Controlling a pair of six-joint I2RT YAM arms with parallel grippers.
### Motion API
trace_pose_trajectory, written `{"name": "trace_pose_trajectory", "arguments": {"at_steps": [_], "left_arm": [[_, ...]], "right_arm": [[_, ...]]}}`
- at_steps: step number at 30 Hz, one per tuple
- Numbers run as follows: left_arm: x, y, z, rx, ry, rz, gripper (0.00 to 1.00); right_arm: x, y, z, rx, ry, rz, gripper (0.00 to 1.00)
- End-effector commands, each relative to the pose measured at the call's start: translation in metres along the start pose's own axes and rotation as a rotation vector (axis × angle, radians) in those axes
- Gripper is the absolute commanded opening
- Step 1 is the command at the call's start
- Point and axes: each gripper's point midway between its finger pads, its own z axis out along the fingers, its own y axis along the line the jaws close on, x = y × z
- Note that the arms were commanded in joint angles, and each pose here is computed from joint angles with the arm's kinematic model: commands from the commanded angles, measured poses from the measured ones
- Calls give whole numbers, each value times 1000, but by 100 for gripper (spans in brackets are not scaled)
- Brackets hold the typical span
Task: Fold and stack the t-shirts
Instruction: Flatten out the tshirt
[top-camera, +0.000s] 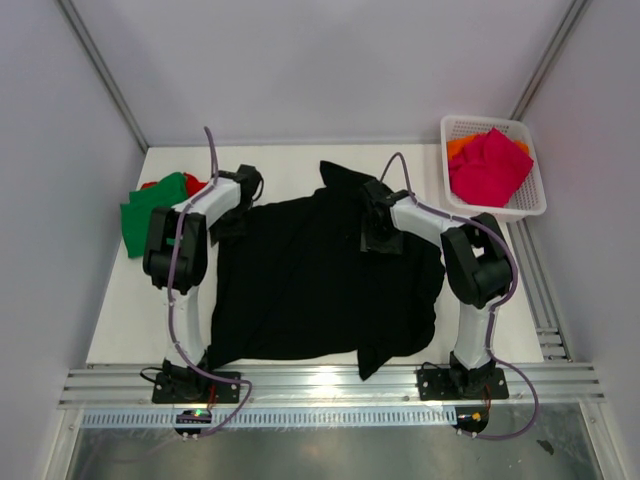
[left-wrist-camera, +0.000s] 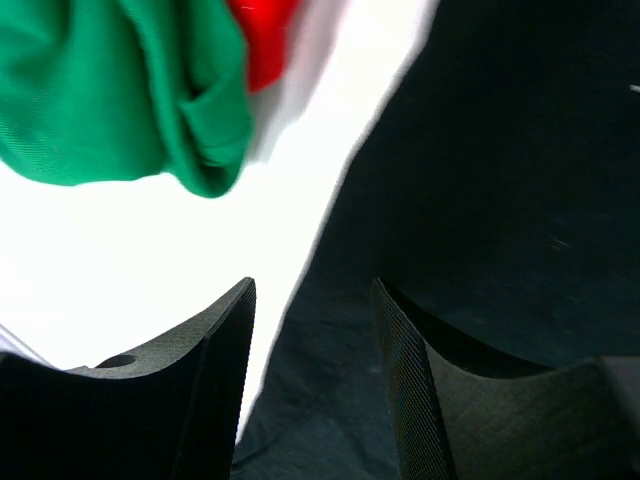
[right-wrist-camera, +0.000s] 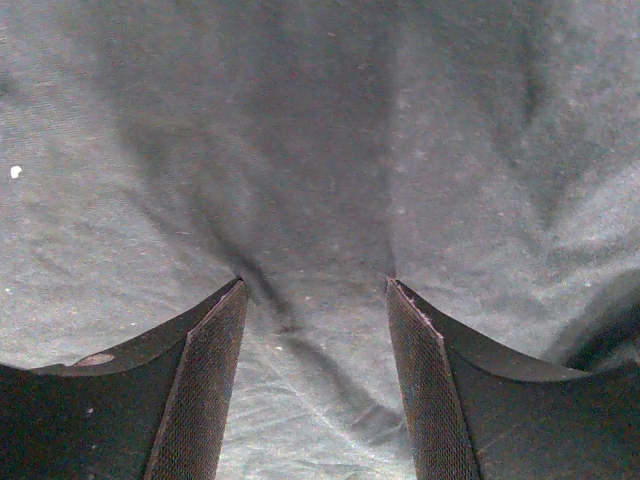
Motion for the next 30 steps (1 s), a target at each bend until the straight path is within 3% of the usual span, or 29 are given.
{"name": "trace_pose_trajectory", "arguments": {"at_steps": [1, 10, 17, 24, 30], "left_arm": [[2, 21, 7, -73, 21, -28, 53], [-1, 38, 4, -74, 23, -65, 52], [-20, 15, -29, 107, 7, -129, 52], [-33, -40, -80, 393, -40, -93, 52], [-9, -84, -66, 379, 2, 31, 52]], "right_arm": [[-1, -8, 2, 26, 24, 51, 62], [3, -22, 4, 36, 53, 86, 63], [-20, -4, -19, -87, -43, 102, 62], [-45, 9, -45, -169, -142, 94, 63], [-58, 24, -48, -228, -164, 96, 63]]}}
